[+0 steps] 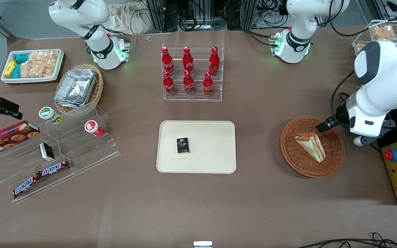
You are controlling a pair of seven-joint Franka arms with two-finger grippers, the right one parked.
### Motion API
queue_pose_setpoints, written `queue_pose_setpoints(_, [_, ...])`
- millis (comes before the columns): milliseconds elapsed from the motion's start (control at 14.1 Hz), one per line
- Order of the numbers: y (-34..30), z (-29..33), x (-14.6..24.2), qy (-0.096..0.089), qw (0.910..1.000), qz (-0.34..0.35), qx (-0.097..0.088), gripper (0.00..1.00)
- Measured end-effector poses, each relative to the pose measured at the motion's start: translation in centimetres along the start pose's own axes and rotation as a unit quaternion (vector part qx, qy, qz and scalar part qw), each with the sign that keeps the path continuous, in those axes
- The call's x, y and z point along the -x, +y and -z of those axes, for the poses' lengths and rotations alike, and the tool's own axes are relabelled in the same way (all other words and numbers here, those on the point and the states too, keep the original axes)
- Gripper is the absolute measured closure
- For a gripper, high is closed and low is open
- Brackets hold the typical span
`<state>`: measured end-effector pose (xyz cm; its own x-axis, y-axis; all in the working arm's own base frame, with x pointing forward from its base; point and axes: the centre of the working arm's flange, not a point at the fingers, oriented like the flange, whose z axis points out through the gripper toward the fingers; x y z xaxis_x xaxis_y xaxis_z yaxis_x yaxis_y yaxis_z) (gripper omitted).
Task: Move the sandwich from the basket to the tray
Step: 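Lower the left gripper and close it on the wrapped sandwich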
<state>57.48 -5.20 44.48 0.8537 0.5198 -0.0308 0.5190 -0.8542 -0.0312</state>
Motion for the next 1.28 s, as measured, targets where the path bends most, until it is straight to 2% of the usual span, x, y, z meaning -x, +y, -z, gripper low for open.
queue_pose_setpoints(213, [0.5,-3.7,-1.0,0.003,0.9997,0.023,-0.012,0.00])
queue_pose_setpoints(355, [0.9,-6.1,-1.7,0.002,0.9995,0.030,-0.014,0.00])
queue_pose_setpoints(710, [-0.3,-12.1,-3.1,0.011,0.9988,0.047,-0.008,0.00])
queue_pose_setpoints(1278, [-0.9,-18.4,-3.2,0.005,0.9987,0.050,-0.010,0.00])
